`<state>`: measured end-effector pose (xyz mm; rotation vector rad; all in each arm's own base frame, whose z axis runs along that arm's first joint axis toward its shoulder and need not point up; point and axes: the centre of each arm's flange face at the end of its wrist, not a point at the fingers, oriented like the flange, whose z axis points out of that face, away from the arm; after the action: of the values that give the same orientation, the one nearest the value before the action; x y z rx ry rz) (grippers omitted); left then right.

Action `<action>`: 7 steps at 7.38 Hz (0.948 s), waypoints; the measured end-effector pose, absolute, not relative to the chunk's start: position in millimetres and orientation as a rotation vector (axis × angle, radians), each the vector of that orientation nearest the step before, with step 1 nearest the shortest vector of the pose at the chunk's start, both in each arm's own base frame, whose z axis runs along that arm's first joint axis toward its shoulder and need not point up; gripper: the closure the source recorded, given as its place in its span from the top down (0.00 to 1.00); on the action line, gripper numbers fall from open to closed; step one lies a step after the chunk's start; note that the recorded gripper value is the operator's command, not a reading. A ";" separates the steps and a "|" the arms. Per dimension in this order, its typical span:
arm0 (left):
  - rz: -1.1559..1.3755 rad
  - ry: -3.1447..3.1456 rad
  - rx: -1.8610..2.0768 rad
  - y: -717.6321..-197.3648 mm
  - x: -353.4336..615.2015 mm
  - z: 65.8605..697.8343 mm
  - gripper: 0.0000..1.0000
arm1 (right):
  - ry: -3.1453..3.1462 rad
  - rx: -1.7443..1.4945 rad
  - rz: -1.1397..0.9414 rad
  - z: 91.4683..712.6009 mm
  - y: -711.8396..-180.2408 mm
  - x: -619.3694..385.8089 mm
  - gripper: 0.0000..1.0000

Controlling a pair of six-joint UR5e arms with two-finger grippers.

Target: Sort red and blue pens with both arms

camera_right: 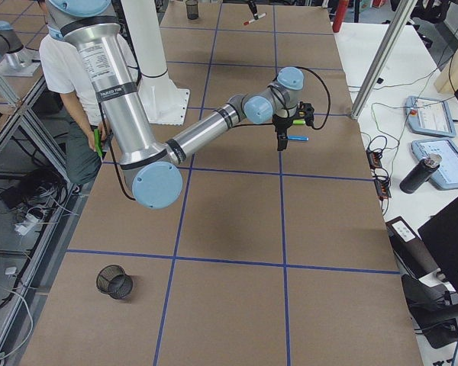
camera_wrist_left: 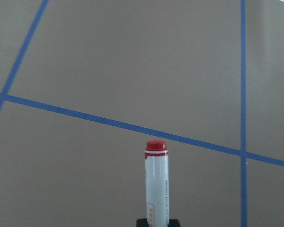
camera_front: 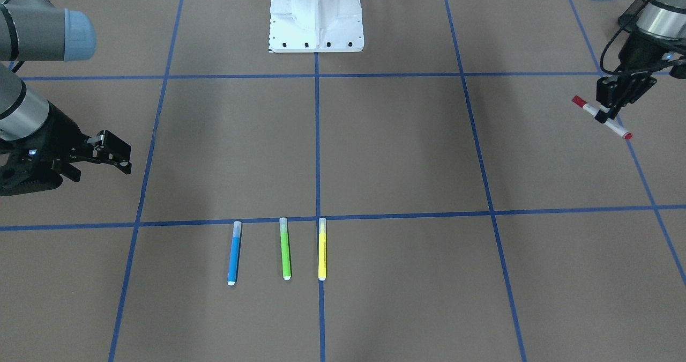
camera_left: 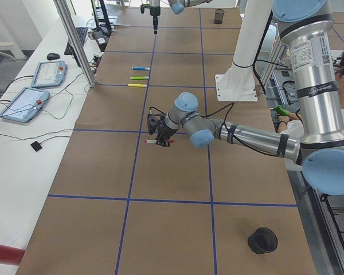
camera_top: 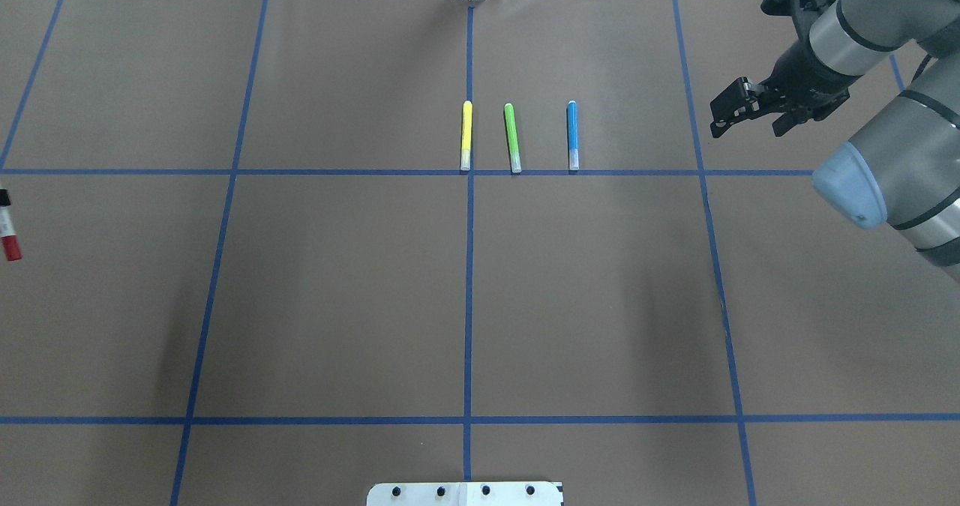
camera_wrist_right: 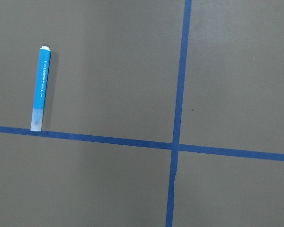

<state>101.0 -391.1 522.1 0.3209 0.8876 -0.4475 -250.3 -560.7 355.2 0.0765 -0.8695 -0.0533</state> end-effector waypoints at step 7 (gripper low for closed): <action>-0.602 0.868 0.614 -177.9 -71.9 677.0 0.00 | -0.849 0.079 -0.060 356.0 -561.9 -264.9 1.00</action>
<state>-71.9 -177.9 677.0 0.6141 0.8682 -0.6024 -264.9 -561.9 356.0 0.0786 -0.8487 -0.0604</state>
